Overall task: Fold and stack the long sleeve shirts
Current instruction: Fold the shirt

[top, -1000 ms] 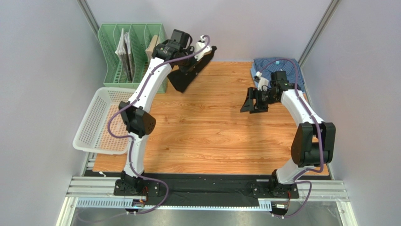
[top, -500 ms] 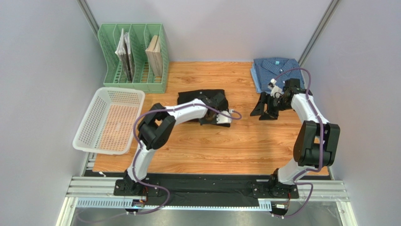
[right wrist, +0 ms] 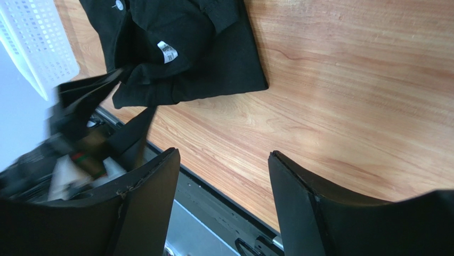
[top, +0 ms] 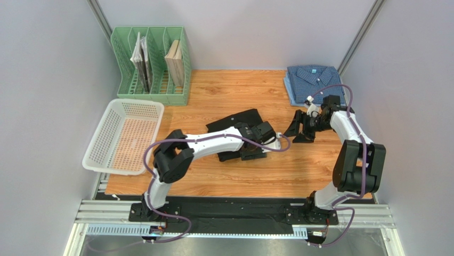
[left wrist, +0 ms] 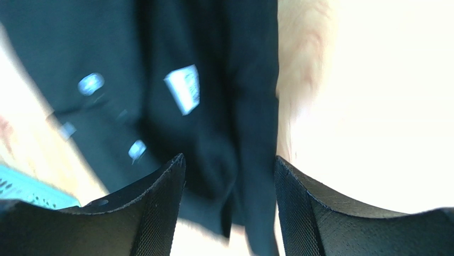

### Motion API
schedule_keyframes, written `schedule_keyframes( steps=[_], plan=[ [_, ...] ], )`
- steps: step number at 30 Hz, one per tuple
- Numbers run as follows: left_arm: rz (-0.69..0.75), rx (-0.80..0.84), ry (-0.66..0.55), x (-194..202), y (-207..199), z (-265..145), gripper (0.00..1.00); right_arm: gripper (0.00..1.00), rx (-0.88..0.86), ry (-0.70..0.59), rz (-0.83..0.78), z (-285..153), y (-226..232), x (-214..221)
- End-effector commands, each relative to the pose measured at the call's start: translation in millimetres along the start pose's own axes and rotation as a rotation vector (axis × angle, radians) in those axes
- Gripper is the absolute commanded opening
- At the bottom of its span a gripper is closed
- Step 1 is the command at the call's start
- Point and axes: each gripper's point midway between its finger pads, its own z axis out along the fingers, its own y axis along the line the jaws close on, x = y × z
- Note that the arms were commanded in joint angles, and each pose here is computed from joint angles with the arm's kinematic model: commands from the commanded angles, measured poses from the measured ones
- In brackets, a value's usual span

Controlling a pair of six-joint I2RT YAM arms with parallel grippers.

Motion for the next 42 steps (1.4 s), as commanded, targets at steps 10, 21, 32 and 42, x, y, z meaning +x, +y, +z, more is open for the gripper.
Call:
schedule_keyframes(
  steps=[10,21,32,42],
  plan=[
    [-0.170,0.210,-0.322,8.6,70.9,-115.5,0.60,0.64,-0.155,0.039,0.134,30.6,31.4,23.7],
    [-0.242,0.280,-0.159,53.3,115.2,10.6,0.32,0.28,-0.033,0.161,0.154,103.4,5.0,10.0],
    [-0.343,0.726,-0.115,32.7,-79.9,-29.8,0.08,0.04,-0.008,0.119,-0.067,179.8,42.1,-90.5],
    [-0.431,0.558,-0.405,23.9,27.7,-99.3,0.41,0.35,0.026,0.009,-0.319,88.2,65.6,-129.8]
  ],
)
